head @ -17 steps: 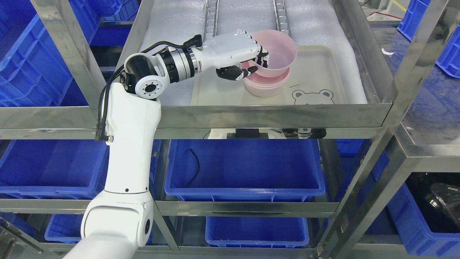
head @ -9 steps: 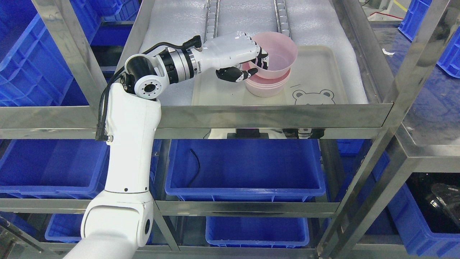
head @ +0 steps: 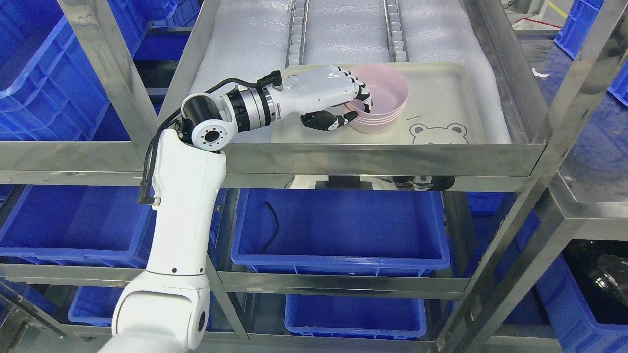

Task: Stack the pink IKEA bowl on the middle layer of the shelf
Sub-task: 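Open the left hand and release the stacked bowl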

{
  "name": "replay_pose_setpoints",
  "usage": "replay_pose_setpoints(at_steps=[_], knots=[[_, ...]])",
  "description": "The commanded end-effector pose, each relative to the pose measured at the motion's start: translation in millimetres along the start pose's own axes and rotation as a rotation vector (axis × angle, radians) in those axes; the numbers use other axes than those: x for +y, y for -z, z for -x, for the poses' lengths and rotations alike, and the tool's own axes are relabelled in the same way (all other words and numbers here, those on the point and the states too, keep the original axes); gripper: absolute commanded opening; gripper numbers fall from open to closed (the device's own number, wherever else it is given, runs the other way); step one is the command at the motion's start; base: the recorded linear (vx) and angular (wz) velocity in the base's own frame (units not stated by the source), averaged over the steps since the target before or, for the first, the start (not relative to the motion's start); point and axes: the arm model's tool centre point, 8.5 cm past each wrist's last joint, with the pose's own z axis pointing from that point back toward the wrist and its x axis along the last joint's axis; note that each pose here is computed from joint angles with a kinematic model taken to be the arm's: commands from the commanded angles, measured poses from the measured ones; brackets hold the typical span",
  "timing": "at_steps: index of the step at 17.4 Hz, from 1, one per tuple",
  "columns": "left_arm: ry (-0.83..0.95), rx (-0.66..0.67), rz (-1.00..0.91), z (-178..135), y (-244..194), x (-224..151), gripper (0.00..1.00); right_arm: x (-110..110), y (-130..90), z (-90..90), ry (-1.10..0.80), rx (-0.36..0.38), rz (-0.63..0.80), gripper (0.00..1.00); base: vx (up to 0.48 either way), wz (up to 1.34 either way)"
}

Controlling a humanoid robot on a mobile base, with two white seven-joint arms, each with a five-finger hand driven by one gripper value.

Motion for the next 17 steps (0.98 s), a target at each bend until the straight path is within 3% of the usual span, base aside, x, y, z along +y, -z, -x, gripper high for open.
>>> replay_pose_setpoints(at_steps=[1, 6, 12, 17], knots=[[-0.031, 0.002, -0.102, 8, -12, 8, 0.74, -11, 0, -2.0, -0.001, -0.012, 0.017, 1.0, 0.009, 0.02], [-0.053, -0.038, -0.411, 12, -30, 57, 0.74, -11, 0, -2.0, -0.001, -0.012, 0.017, 1.0, 0.0, 0.0], [-0.001, -0.158, -0.422, -26, -14, 66, 0.73, -11, 0, -2.0, -0.001, -0.012, 0.017, 1.0, 0.0, 0.0], [-0.134, -0.334, -0.332, -108, 18, -35, 0.73, -11, 0, -2.0, -0.001, -0.012, 0.017, 1.0, -0.003, 0.01]])
